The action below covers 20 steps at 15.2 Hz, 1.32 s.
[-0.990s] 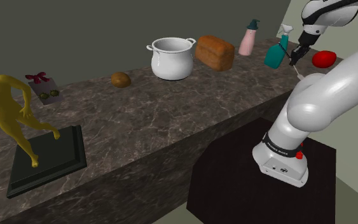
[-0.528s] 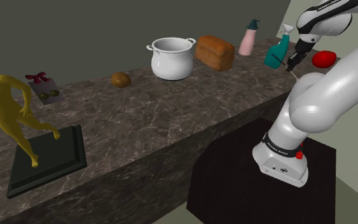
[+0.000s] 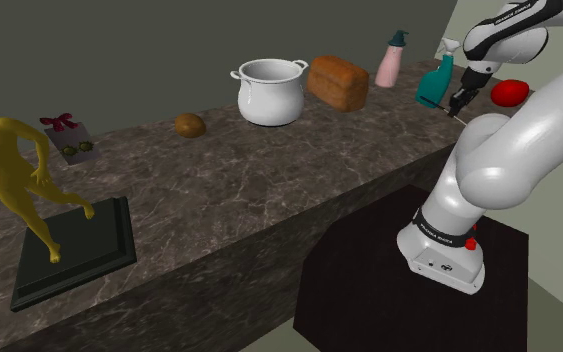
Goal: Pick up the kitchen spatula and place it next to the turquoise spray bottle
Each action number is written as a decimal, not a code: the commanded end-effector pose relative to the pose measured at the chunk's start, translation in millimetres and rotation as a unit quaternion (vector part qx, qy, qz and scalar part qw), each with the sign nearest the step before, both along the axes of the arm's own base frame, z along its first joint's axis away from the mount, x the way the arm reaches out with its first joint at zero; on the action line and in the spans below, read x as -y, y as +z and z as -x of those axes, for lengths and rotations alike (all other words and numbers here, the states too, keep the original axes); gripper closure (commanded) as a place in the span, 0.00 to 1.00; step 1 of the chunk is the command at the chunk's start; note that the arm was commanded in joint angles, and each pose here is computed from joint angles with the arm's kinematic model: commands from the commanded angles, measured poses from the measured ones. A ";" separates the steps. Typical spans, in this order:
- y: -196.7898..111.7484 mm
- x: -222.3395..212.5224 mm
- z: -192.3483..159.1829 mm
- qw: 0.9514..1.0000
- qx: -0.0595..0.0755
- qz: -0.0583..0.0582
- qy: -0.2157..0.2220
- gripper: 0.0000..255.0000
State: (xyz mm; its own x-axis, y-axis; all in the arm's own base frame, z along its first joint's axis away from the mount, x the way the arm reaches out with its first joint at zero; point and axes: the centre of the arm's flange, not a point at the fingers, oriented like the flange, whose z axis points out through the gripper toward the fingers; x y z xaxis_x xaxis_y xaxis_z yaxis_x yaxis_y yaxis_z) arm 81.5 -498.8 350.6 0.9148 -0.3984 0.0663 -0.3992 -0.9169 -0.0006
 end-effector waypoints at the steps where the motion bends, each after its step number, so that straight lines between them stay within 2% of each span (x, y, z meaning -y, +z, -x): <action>1: -0.1 0.1 0.1 1.000 0.000 0.000 0.000 1.00; 2: -0.1 0.1 0.1 1.000 0.000 0.000 0.000 1.00; 3: -0.1 0.1 0.1 1.000 0.000 0.000 0.000 0.00; 8: -0.1 0.1 0.1 1.000 0.000 0.000 0.000 0.00; 12: 49.8 -1.2 3.2 1.000 0.000 0.000 0.000 0.00; 20: 49.7 -1.2 3.2 1.000 0.000 0.000 0.000 0.00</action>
